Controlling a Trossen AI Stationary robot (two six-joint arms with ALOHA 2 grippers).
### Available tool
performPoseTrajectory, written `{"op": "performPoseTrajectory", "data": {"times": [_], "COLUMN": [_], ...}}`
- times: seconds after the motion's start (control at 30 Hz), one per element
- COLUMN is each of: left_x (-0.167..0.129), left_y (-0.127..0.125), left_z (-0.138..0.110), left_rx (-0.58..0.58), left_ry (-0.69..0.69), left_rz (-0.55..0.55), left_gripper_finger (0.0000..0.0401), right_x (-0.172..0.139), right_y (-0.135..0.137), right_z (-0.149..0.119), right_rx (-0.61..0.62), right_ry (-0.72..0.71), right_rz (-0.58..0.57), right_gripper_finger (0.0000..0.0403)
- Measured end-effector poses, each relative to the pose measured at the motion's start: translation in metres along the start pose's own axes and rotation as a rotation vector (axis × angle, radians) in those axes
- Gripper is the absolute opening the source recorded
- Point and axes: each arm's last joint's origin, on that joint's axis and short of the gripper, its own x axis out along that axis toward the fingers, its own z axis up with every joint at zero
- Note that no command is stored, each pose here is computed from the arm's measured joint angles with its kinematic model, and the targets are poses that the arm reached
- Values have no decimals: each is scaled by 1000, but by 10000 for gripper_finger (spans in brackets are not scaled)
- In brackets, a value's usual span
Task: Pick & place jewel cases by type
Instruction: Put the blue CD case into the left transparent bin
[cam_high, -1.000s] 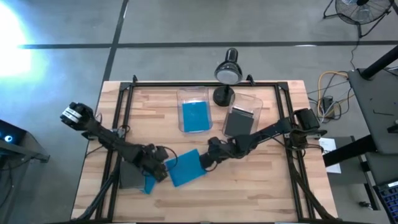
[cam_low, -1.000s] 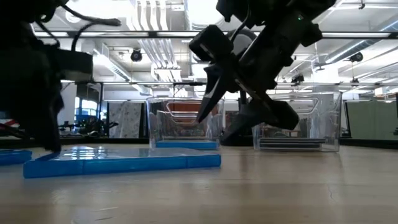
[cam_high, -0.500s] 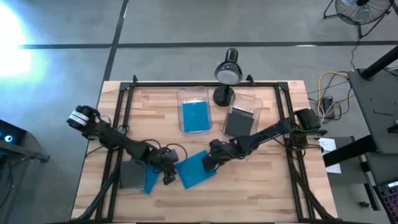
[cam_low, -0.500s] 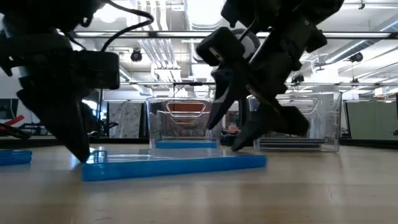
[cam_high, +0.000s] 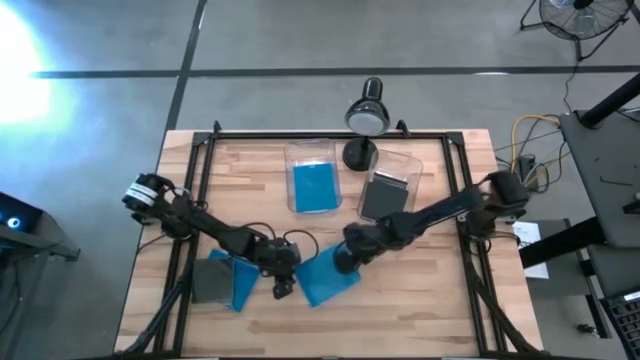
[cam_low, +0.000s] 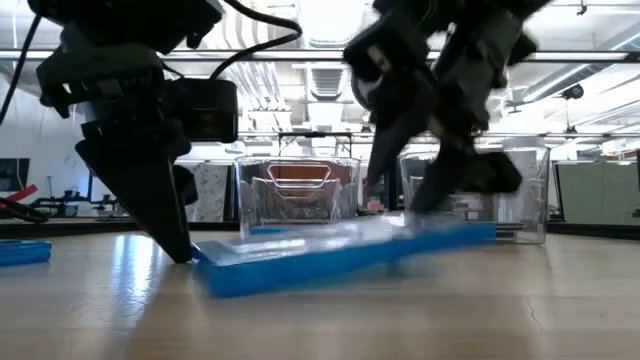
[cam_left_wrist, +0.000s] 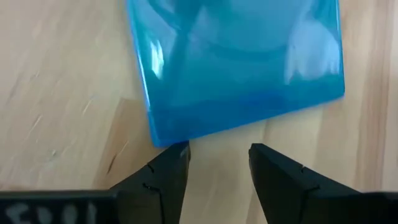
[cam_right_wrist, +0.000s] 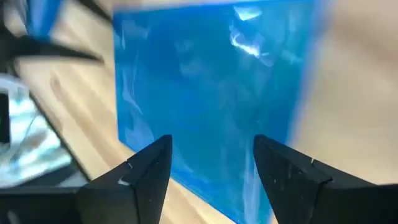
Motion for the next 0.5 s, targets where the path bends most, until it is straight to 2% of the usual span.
{"op": "performPoseTrajectory", "data": {"times": [0.1,0.2,0.33,0.5], "left_x": [-10,-24,-32,-21], "left_y": [0,-3,-5,-1], "left_z": [-1,3,5,2], "left_rx": [-36,-64,-80,-50], "left_ry": [-20,-75,-119,-92], "left_rz": [-14,-35,-36,2], "left_gripper_finger": [155,155,155,155], "right_x": [-23,-26,-4,38], "right_y": [-7,-17,-17,-17], "right_z": [-3,-5,-2,0], "right_rx": [-7,-13,-15,23], "right_ry": [-77,-92,-113,-55], "right_rz": [-137,-236,-204,-172], "right_gripper_finger": [219,219,219,219]}}
